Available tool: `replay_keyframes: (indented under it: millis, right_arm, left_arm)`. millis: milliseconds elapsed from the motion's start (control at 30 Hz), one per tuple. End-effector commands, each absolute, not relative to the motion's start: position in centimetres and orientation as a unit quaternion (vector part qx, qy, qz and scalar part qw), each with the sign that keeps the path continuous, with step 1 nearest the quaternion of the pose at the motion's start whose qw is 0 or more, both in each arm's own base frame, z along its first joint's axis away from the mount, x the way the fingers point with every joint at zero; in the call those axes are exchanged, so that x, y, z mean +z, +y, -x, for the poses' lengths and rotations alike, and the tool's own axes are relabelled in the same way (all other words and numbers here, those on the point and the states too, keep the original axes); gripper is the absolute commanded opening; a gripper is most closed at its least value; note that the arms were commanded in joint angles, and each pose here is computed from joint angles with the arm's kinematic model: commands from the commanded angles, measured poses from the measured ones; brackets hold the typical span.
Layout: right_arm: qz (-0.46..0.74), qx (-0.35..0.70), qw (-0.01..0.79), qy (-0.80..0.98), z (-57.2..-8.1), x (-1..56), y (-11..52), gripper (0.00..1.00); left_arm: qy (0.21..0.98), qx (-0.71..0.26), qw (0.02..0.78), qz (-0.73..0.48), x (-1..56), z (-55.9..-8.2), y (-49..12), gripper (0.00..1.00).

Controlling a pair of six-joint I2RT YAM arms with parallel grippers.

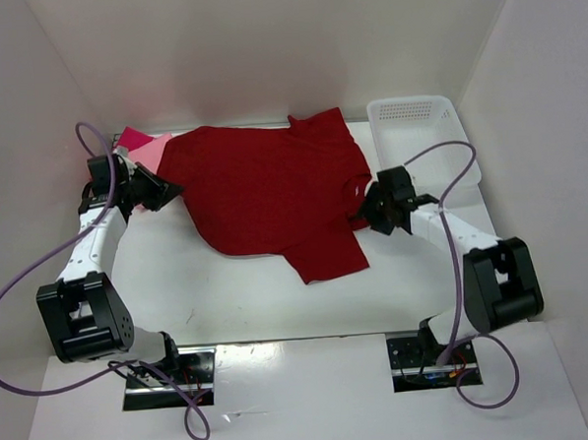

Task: Fold and stack the t-shirts
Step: Flatten out the tshirt, then grap the side of the flattened tshirt closest away from the robot with both arms

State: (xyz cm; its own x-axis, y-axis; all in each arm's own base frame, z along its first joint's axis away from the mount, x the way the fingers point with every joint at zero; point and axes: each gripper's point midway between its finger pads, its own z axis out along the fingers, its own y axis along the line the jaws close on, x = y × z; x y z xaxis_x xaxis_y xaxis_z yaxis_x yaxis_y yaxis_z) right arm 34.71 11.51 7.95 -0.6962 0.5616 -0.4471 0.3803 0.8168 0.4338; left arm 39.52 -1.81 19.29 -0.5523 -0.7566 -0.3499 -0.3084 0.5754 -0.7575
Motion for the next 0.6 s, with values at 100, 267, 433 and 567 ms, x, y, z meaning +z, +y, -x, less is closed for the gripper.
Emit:
replay_keyframes:
  millis: [100, 267, 433, 567]
  right_arm:
    - [-0.278, 0.161, 0.258, 0.911, -27.9, 6.4, 10.6, 0.51]
    - [-0.298, 0.181, 0.223, 0.910, -25.2, 4.6, 11.1, 0.39]
    - [-0.299, 0.159, 0.198, 0.920, -25.0, 2.0, 10.9, 0.39]
    - [-0.289, 0.153, 0.192, 0.925, -24.9, 1.6, 11.4, 0.39]
  left_arm:
    - [0.821, -0.314, 0.366, 0.307, 19.7, -40.1, -1.4, 0.00]
    - [0.820, -0.315, 0.368, 0.305, 19.5, -41.1, -1.1, 0.00]
    - [0.823, -0.317, 0.358, 0.307, 18.5, -40.8, -1.3, 0.00]
    - [0.826, -0.315, 0.354, 0.306, 17.8, -40.6, -1.4, 0.00]
